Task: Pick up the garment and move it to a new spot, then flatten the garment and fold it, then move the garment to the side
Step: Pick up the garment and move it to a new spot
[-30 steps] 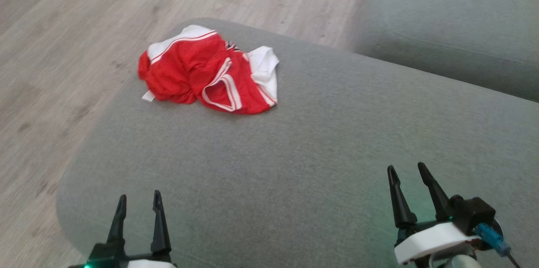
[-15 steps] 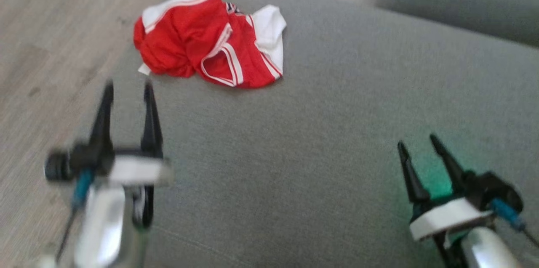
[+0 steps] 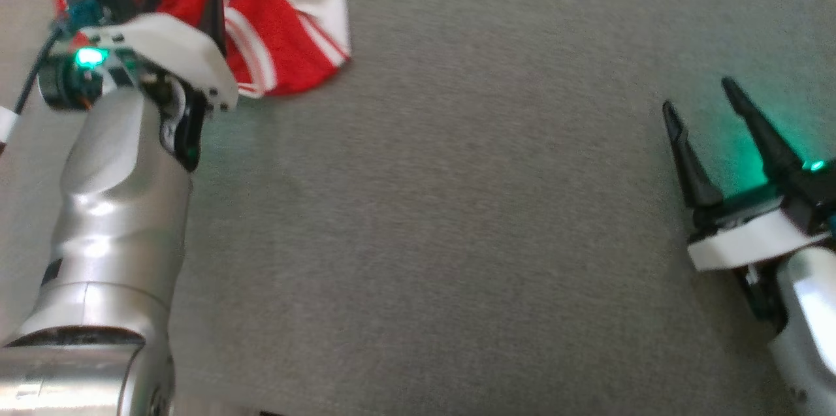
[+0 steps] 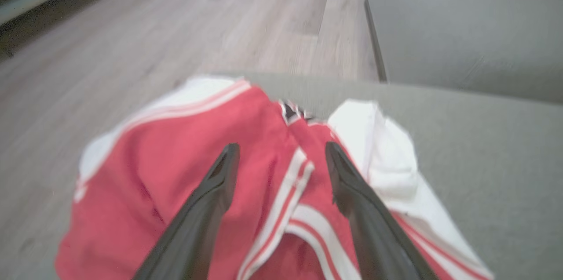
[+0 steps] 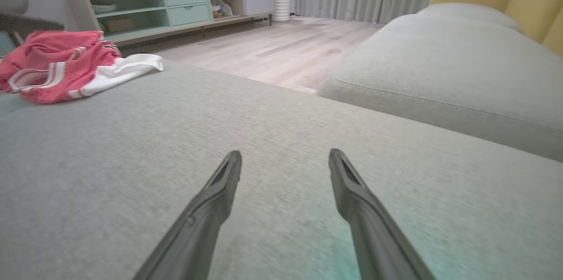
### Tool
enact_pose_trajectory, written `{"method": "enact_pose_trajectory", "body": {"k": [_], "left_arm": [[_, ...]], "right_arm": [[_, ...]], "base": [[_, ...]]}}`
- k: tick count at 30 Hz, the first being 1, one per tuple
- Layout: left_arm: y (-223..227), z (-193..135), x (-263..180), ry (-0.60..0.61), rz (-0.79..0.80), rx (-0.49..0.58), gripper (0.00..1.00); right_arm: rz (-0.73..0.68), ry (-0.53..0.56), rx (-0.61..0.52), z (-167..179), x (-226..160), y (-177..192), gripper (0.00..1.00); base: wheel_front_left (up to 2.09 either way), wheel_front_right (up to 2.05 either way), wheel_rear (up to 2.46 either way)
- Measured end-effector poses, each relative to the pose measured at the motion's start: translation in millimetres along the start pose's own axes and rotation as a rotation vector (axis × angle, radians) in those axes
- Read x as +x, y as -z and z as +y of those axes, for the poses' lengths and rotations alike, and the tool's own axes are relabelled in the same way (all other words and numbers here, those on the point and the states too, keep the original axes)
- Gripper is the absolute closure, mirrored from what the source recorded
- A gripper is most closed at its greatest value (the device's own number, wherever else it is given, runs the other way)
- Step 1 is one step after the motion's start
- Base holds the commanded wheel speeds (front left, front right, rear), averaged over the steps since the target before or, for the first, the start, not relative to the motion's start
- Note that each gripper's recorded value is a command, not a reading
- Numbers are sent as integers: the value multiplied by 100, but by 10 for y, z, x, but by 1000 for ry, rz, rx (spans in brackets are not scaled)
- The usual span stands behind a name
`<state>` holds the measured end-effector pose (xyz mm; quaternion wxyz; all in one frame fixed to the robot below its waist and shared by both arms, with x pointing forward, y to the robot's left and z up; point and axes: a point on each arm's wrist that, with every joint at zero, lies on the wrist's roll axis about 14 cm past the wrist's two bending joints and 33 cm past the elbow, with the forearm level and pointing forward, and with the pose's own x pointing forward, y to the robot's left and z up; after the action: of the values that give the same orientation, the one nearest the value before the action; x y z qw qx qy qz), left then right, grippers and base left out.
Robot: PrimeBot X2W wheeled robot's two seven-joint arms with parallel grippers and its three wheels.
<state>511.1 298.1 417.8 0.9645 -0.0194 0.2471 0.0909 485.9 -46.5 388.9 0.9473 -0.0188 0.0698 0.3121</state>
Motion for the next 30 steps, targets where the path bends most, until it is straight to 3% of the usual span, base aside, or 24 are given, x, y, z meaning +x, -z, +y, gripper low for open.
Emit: {"method": "enact_pose_trajectory", "body": {"k": [5,7,8,9,10,14,18,24,30], "left_arm": [[692,-59,172,-14,200,7,0],[739,-78,292,-21,211,11,0],[695,-85,367,-25,198,16,51],[651,-93,434,-32,180,20,69],[628,-111,484,-37,154,30,100],[563,-159,522,-29,64,48,100],[301,-183,418,-5,-36,111,100],[-564,-386,144,64,-269,237,100],[-1565,-923,-409,192,-556,325,100]], "right_arm": [[-14,64,-18,-314,-13,19,0],[-14,96,-24,-456,-26,44,0],[-16,109,-25,-508,-35,50,0],[-17,124,-25,-562,-48,57,0],[-19,137,-28,-610,-65,56,0],[-20,184,-28,-734,-142,29,0],[-37,193,-2,-619,-200,-85,0],[-95,218,22,-417,-411,-424,0],[-163,266,11,-263,-804,-782,0]], "base": [[0,0,0],[0,0,0],[0,0,0],[0,0,0],[0,0,0],[0,0,0],[0,0,0],[0,0,0],[0,0,0]]}}
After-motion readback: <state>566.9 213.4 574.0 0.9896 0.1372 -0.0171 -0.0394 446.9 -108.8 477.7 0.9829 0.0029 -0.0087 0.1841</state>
